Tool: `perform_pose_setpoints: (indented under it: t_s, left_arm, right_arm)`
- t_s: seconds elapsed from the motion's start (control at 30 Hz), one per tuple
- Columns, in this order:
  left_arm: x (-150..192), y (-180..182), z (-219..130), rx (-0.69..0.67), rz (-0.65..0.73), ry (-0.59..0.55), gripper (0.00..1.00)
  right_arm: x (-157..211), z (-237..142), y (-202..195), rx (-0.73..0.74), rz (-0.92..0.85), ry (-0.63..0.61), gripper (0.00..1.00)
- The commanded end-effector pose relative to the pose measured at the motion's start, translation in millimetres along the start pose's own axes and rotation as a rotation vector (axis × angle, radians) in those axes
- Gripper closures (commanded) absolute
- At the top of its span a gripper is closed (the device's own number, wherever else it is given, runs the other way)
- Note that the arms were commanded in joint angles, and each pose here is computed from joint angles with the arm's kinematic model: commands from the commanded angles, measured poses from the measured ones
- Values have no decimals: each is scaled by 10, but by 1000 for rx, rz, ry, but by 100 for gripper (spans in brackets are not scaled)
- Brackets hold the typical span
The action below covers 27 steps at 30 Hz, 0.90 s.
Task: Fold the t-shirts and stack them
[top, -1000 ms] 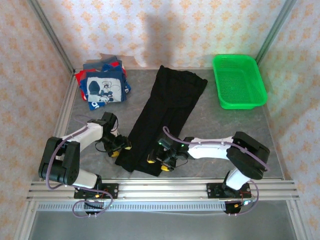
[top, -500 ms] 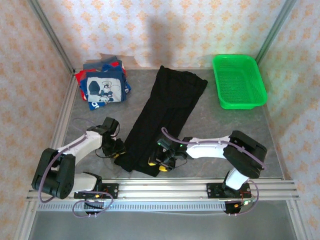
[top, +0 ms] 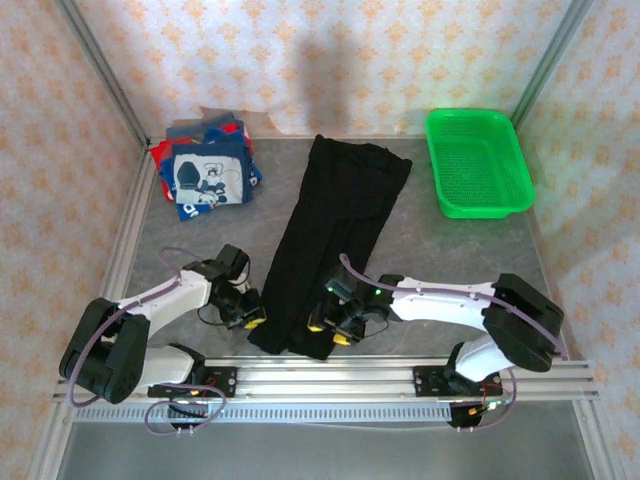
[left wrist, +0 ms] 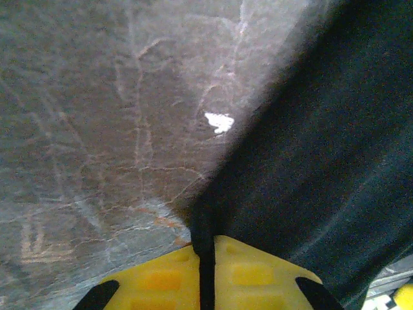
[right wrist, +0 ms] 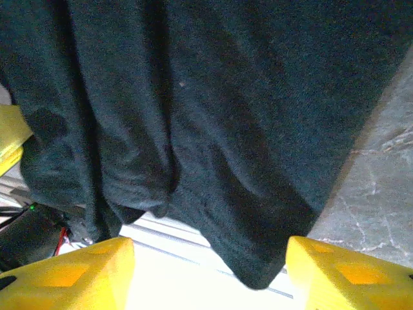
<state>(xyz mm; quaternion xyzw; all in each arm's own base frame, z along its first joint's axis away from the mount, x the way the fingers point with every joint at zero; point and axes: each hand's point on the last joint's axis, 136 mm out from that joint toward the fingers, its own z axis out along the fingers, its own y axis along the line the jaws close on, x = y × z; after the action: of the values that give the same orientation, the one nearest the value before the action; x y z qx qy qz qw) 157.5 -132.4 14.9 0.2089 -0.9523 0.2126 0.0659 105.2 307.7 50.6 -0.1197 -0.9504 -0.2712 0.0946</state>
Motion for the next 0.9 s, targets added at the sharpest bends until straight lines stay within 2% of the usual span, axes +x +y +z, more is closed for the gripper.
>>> perform_pose_setpoints:
  t_s: [0.0,0.27,0.53,0.63,0.7,0.77,0.83,0.87]
  left_arm:
    - [113,12,10,0,-10,49,89]
    - [121,10,-3,5,-9,45,89]
    - [104,-20,-7,5,-3,50,90]
    - [115,-19,-15,7,-2,51,90]
    - [118,-33,-27,14,0,50,90]
    - [131,-50,-50,21,6,53,91]
    - [149,-66,-91,27,15,52,91]
    - [158,-61,-117,24,17,48,91]
  right_arm:
    - [7,105,-79,38,17,7,38]
    - [18,-59,-222,97,13,-27,38]
    - [-21,138,-144,81,16,-4,38]
    - [-5,240,-163,92,9,18,44]
    - [-21,293,-207,102,13,18,58]
    - [-67,259,-235,116,9,-16,79]
    - [-108,159,-237,120,3,-50,95]
    - [-110,96,-253,121,2,-66,100]
